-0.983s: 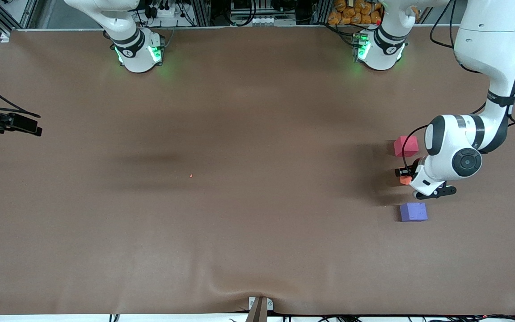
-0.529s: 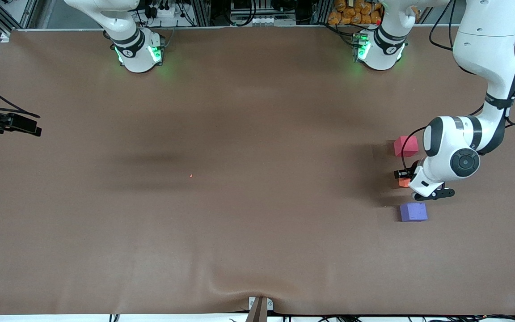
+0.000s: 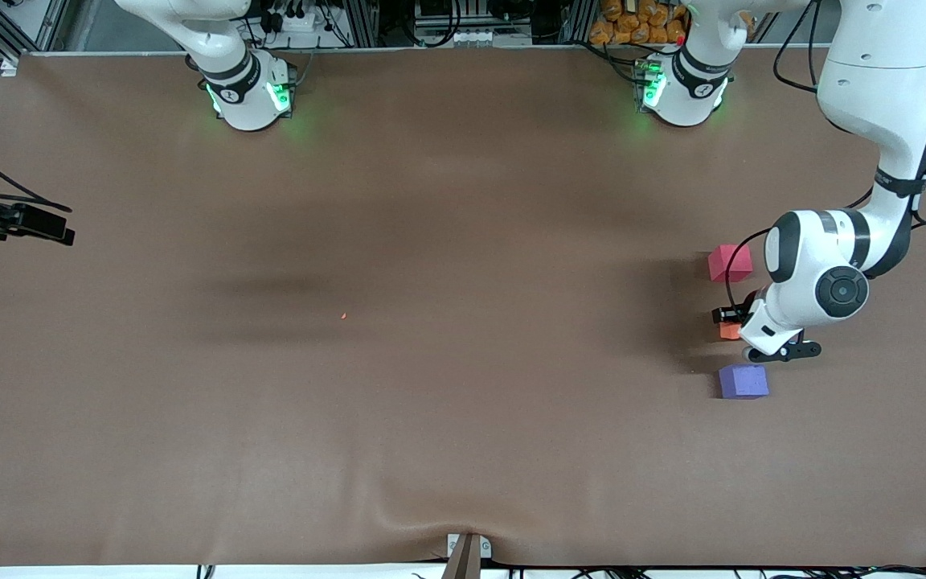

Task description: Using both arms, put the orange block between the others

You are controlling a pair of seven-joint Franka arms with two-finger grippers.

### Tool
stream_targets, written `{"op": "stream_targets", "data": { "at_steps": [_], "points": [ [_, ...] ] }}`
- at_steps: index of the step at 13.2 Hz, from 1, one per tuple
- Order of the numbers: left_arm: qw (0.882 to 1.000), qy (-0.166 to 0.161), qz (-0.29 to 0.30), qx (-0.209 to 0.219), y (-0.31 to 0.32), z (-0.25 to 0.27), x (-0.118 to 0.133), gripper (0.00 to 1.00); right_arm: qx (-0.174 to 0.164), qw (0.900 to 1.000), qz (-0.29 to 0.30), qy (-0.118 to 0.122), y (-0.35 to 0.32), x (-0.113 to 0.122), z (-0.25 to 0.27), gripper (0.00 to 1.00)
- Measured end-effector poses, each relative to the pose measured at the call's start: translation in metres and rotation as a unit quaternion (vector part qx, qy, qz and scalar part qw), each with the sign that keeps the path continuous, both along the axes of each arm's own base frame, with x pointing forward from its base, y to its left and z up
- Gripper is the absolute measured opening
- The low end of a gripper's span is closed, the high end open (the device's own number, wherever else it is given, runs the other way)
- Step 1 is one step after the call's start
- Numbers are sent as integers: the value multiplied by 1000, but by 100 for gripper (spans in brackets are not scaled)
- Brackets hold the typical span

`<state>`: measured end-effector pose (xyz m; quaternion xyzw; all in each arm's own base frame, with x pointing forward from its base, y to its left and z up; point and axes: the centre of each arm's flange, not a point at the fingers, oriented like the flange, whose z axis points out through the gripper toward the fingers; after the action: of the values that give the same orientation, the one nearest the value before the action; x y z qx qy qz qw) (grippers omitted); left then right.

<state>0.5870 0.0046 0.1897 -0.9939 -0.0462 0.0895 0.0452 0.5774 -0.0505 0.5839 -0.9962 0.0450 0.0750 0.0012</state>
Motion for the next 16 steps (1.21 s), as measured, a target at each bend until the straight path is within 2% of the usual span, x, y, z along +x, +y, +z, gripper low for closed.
{"op": "stream_targets", "data": {
  "at_steps": [1, 2, 5, 6, 9, 14, 16],
  "points": [
    [1000, 0, 0, 0, 0, -1, 0, 59, 0, 1000, 0, 0, 0, 0, 0, 100],
    [1000, 1, -1, 0, 0, -2, 0, 66, 0, 1000, 0, 0, 0, 0, 0, 100],
    [1000, 6, -2, -1, -2, -8, -2, 96, 0, 1000, 0, 0, 0, 0, 0, 100],
    [1000, 5, -3, -1, -3, -6, -1, 100, 0, 1000, 0, 0, 0, 0, 0, 100],
    [1000, -14, -10, -5, -14, 36, 8, 100, 0, 1000, 0, 0, 0, 0, 0, 100],
    [995, -100, -21, -11, -30, 175, 14, 100, 0, 1000, 0, -1, 0, 0, 0, 100],
    [994, -104, -35, -13, -49, 215, 8, 100, 0, 1000, 0, -1, 0, 0, 0, 100]
  ]
}}
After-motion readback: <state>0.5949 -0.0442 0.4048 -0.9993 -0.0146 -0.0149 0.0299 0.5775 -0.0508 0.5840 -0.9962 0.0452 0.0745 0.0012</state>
